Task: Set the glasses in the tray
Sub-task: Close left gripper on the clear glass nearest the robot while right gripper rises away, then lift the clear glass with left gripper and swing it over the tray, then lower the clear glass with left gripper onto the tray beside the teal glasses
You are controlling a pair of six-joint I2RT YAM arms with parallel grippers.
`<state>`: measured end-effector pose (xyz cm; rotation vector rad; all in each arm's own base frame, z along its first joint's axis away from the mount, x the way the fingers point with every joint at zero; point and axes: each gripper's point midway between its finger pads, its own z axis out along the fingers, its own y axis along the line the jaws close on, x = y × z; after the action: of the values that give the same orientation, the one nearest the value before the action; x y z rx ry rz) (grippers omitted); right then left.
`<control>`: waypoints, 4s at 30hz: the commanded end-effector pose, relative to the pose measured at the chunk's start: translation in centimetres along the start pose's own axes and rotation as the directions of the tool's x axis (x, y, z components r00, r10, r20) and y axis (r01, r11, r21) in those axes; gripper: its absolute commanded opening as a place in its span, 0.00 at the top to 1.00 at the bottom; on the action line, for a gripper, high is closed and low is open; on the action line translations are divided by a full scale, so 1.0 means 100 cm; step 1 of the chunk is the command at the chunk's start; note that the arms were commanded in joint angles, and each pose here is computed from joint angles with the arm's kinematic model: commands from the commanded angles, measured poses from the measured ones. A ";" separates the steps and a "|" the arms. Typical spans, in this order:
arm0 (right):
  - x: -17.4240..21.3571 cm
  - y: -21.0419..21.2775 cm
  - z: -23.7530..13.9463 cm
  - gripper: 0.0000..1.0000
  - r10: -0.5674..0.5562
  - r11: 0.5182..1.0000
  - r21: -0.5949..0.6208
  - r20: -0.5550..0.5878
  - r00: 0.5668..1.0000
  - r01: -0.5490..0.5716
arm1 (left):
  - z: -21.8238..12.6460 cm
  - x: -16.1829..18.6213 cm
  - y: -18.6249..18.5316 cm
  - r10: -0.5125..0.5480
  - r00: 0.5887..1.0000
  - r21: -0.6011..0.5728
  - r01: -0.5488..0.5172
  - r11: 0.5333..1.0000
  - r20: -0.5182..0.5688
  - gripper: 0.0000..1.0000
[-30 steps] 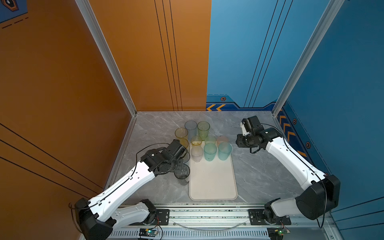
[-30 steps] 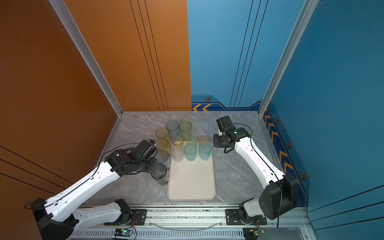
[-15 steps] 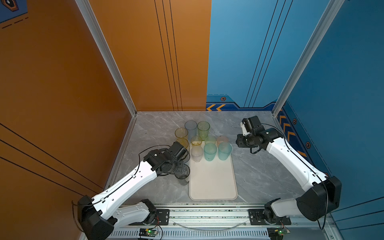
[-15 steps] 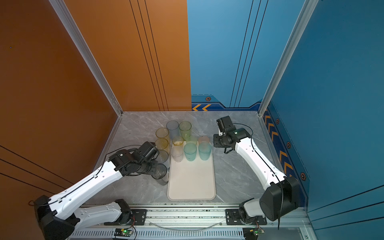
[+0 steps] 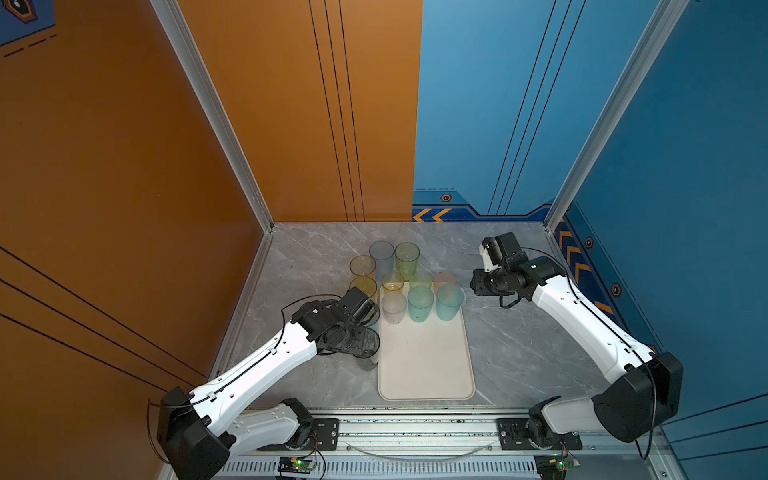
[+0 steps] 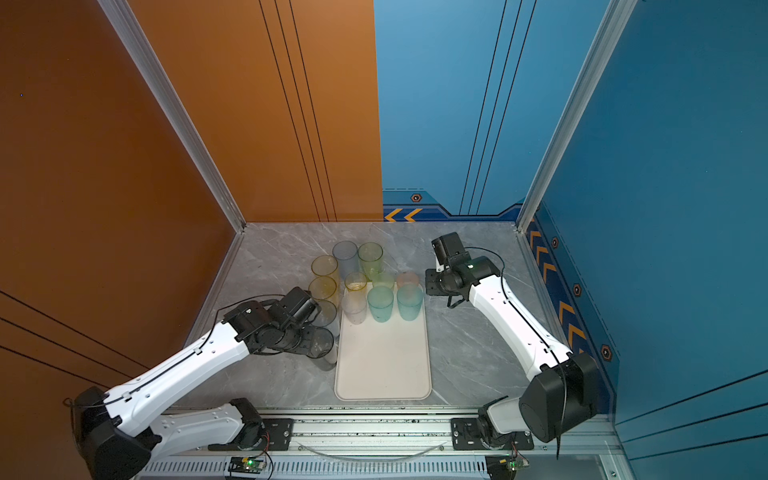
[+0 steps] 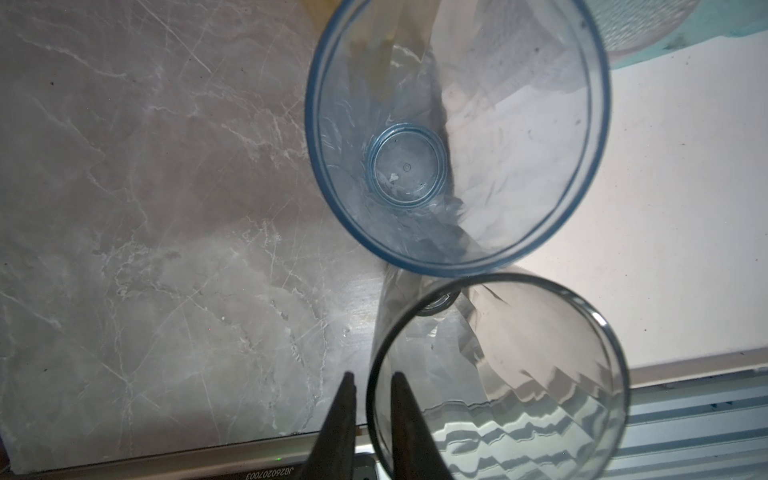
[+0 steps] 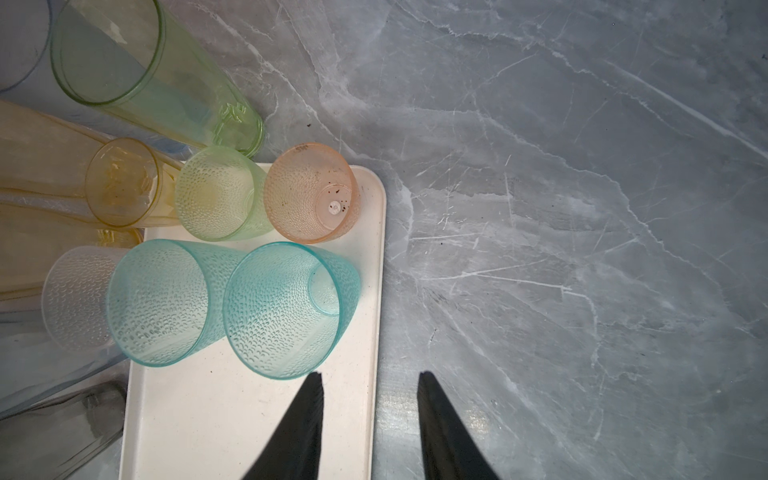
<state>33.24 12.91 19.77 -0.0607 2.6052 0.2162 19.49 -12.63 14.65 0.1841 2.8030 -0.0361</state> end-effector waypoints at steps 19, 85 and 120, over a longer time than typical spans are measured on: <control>0.010 0.005 0.004 0.63 -0.013 1.000 -0.017 -0.032 0.999 0.013 | 0.005 0.004 0.002 -0.009 0.999 -0.005 0.009 1.000 -0.050 0.94; 0.000 -0.045 -0.015 0.63 0.091 0.994 0.056 0.001 0.996 -0.091 | -0.028 -0.123 -0.240 0.645 0.755 0.165 -0.655 0.737 0.118 1.00; 0.000 -0.056 -0.004 0.63 0.104 0.993 0.054 -0.026 0.994 -0.102 | 0.025 -0.137 -0.263 0.659 0.749 0.152 -0.661 0.735 0.071 1.00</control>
<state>33.87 7.28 19.79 0.1177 2.6100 0.1776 29.21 -40.46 16.51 1.2056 2.5622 -0.1099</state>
